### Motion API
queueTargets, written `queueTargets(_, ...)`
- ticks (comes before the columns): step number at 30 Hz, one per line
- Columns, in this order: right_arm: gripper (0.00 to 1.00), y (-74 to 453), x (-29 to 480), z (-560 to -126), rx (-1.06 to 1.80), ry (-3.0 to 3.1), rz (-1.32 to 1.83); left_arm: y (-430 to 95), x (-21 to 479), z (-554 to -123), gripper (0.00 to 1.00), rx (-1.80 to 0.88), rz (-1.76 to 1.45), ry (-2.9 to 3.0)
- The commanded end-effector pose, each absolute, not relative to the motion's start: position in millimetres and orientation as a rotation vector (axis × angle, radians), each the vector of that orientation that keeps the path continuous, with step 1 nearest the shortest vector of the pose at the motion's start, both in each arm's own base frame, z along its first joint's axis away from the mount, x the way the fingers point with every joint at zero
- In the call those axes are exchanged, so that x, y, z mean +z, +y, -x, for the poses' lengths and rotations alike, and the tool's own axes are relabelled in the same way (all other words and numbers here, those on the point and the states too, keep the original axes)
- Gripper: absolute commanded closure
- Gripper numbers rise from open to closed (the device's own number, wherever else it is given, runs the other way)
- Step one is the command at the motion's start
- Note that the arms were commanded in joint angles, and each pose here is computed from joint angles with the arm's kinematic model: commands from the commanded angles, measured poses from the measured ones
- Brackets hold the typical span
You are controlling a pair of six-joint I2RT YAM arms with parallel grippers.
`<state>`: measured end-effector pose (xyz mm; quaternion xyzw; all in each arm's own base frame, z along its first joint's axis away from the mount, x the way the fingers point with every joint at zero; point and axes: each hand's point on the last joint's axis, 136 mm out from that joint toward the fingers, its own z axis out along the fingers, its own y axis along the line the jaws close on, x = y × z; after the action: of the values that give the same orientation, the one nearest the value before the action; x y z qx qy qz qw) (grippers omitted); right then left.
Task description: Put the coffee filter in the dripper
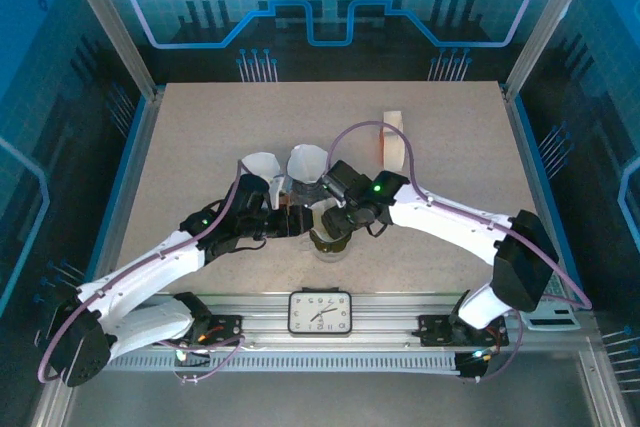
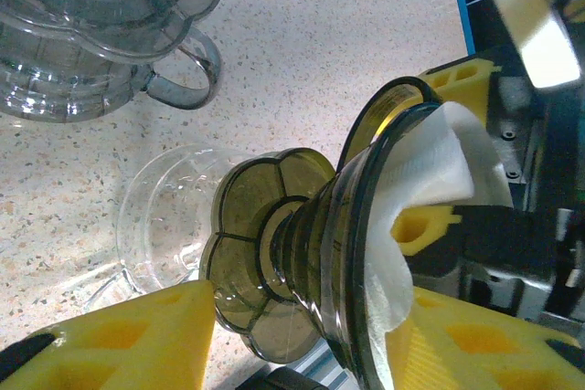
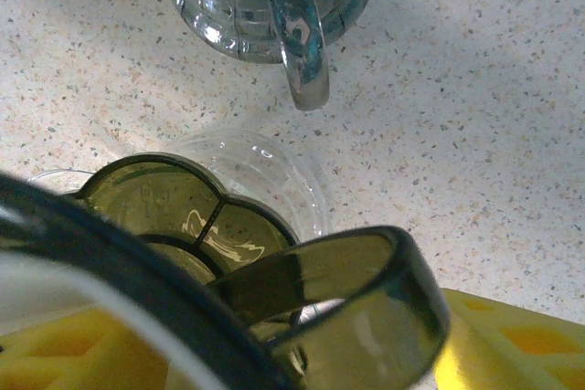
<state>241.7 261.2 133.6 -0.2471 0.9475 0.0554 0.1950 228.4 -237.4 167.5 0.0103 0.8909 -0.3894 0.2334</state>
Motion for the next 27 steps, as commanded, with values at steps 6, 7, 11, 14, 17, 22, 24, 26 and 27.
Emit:
queueTargets(6,0.28,253.1,186.8,-257.8,0.187,2.522,0.569,-235.9,159.6,-225.9,0.46,-1.069,-0.007,2.469)
queueTargets(7,0.28,252.0,188.1,-259.5,0.188,2.520,0.558,-236.0,159.6,-226.1,0.46,-1.069,-0.006,2.469)
queueTargets(11,0.28,251.2,190.1,-265.6,0.187,2.509,0.535,-236.5,158.2,-226.5,0.46,-1.067,-0.007,2.473)
queueTargets(14,0.28,254.1,192.1,-269.6,0.204,2.489,0.530,-236.6,157.2,-227.1,0.46,-1.067,-0.002,2.476)
queueTargets(17,0.28,259.2,192.5,-272.5,0.219,2.477,0.535,-236.8,157.3,-226.9,0.46,-1.068,-0.002,2.476)
queueTargets(22,0.28,262.1,196.0,-274.9,0.234,2.466,0.526,-235.9,157.1,-226.4,0.46,-1.066,0.001,2.478)
queueTargets(24,0.28,261.8,200.1,-271.6,0.248,2.462,0.529,-235.9,157.5,-226.5,0.45,-1.066,0.002,2.476)
queueTargets(26,0.28,259.5,205.8,-267.1,0.266,2.448,0.519,-235.6,157.6,-226.5,0.44,-1.065,0.004,2.475)
queueTargets(27,0.28,257.6,208.1,-264.3,0.276,2.441,0.512,-235.7,158.2,-226.6,0.43,-1.066,0.004,2.473)
